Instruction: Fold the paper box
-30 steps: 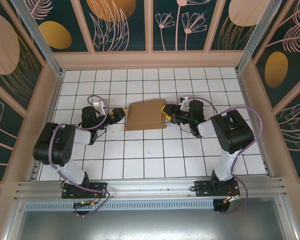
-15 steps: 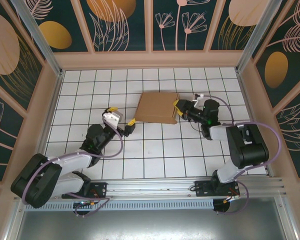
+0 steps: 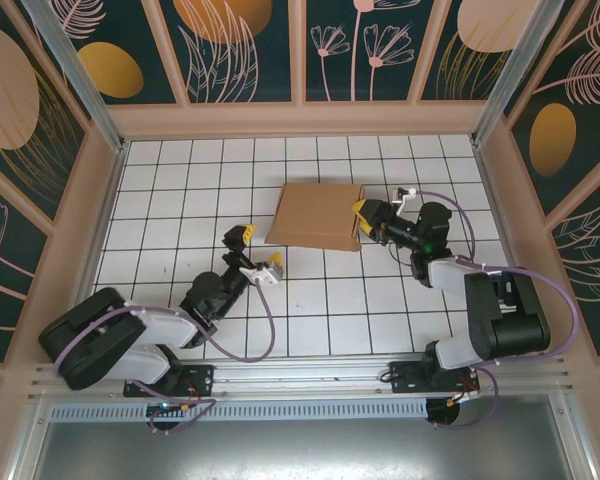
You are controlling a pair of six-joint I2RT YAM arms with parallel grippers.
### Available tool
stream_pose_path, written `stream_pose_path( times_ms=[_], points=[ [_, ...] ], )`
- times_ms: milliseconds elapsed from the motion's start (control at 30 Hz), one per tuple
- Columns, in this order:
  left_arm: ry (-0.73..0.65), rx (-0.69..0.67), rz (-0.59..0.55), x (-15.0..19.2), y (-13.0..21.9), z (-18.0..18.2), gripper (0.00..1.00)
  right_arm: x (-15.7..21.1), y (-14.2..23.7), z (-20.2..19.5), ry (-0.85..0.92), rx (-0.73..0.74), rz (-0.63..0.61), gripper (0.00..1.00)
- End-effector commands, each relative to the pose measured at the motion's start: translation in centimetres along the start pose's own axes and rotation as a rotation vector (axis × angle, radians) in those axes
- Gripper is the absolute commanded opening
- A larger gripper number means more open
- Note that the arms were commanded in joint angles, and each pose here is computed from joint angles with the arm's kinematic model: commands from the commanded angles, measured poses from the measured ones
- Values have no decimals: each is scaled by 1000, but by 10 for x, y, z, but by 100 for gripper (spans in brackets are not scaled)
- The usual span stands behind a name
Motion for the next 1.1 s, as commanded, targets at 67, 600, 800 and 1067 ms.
stream_pose_path(
  times_ms=[67, 600, 800, 1067],
  points=[
    [-157, -253, 24, -6, -8, 18, 99, 11, 8, 12, 1, -53, 62, 45],
    [-172, -247, 2, -9, -22, 10, 92, 24, 13, 15, -12, -58, 95, 44],
    [-182, -209, 0, -11, -25, 6, 71, 25, 8, 17, -6, -59, 106, 44],
    [-164, -189, 20, -11, -27, 6, 56, 26, 7, 16, -9, -52, 107, 44]
  ],
)
Point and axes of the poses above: each hand's point on the last joint's axis, 136 mm out from that joint toward the fingers, its own y axis back along the fingers, its own z axis along the line the jaws close on, x = y × z, the point moved 10 cm from there along y, back along the fingers, and after that the axes turned 12 degrees about -y, right-handed, at the moved point
